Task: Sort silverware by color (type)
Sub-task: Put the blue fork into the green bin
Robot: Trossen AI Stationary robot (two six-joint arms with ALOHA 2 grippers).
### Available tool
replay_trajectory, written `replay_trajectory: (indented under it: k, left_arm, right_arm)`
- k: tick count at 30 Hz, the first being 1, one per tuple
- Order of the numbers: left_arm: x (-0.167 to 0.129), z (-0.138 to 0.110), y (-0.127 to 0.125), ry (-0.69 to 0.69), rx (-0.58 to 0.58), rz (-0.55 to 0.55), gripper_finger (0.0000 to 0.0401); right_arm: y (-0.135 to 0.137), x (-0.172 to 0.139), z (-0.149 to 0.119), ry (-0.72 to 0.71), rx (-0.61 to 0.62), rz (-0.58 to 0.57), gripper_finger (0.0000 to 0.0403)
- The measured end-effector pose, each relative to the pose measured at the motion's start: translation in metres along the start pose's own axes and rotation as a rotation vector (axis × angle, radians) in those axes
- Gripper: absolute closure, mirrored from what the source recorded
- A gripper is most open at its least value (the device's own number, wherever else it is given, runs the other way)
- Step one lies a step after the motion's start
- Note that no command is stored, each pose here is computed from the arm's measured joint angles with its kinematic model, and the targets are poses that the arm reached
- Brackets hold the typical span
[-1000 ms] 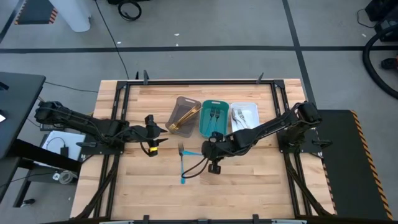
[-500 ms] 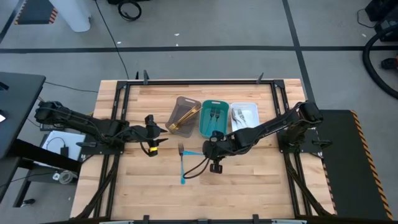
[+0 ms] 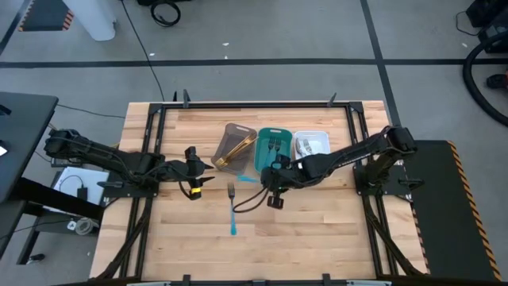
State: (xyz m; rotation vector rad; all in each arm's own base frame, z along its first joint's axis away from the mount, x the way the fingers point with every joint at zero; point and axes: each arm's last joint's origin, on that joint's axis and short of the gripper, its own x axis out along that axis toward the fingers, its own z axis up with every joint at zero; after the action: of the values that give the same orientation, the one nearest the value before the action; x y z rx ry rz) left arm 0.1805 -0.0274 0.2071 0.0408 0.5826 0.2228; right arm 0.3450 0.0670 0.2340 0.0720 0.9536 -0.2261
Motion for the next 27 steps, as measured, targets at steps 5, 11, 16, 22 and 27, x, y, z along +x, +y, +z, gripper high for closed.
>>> replay_trajectory:
  k: [5, 11, 16, 22, 27]
  left_arm:
    - [0.0, 0.0, 0.0, 0.0, 0.0, 0.0, 0.0229]
    - [0.0, 0.0, 0.0, 0.002, 0.002, 0.001, 0.0229]
    - [0.0, 0.0, 0.0, 0.002, 0.002, 0.0, 0.0229]
    - [0.0, 0.0, 0.0, 0.003, 0.002, 0.001, 0.0229]
    - [0.0, 0.0, 0.0, 0.003, 0.002, 0.0, 0.0229]
  right_arm:
    - [-0.011, -0.001, 0.003, -0.012, 0.046, -0.06, 0.0378]
    - [-0.024, 0.001, 0.006, -0.015, 0.101, -0.124, 0.0378]
    - [-0.033, 0.003, 0.007, -0.016, 0.139, -0.158, 0.0378]
    - [-0.046, 0.005, 0.008, -0.022, 0.215, -0.239, 0.0378]
    - [-0.057, 0.006, 0.004, 0.006, 0.282, -0.334, 0.0378]
